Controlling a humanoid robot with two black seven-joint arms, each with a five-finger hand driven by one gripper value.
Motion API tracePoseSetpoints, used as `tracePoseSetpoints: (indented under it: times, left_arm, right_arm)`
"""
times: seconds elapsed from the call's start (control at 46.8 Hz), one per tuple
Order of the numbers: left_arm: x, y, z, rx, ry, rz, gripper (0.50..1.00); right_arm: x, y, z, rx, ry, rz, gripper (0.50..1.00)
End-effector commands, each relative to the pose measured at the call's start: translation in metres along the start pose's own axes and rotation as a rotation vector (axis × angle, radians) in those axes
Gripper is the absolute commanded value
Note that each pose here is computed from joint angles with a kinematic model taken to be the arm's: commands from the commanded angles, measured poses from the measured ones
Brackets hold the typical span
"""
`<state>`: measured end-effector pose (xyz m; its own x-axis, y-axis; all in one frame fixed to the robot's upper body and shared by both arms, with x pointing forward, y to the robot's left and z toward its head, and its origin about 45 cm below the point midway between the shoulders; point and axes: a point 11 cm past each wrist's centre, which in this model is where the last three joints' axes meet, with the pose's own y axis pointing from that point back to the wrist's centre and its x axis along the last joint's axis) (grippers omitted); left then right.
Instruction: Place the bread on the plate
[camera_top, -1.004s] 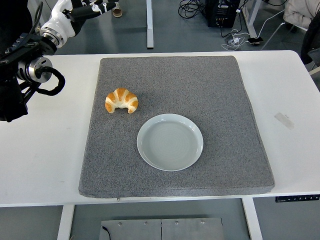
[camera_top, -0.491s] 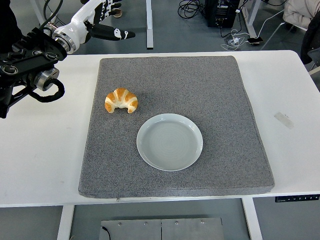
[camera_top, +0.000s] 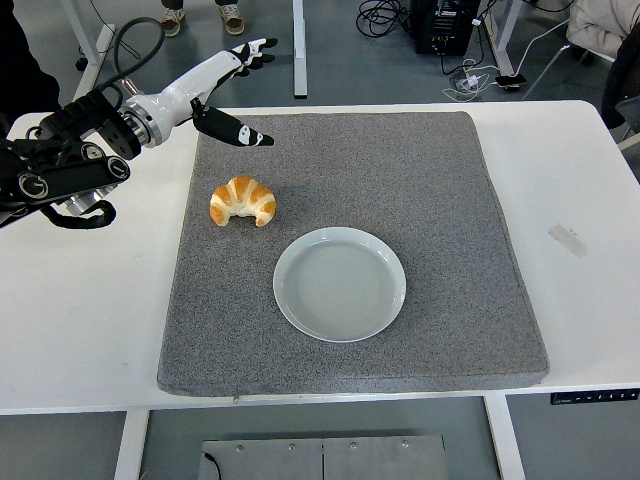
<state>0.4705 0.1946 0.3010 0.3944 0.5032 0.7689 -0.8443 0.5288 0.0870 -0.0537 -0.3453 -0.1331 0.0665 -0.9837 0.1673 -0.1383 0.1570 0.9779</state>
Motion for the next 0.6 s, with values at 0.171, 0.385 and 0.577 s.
tracePoseSetpoints:
  times: [0.171,0.385,0.577]
  left_arm:
    - [-0.003,0.015,-0.016,0.038,-0.065,-0.036,0.968]
    - [-0.014,0.023,-0.029,0.05,-0.164,-0.104,0.969]
    - [-0.02,0.028,-0.039,0.065,-0.235,-0.078,0.969]
  right_arm:
    - [0.0,0.0,0.0,0.0,0.0,0.0,1.0]
    - [0.0,0.0,0.0,0.0,0.0,-0.001,1.0]
    - [0.0,0.0,0.0,0.0,0.0,0.0,1.0]
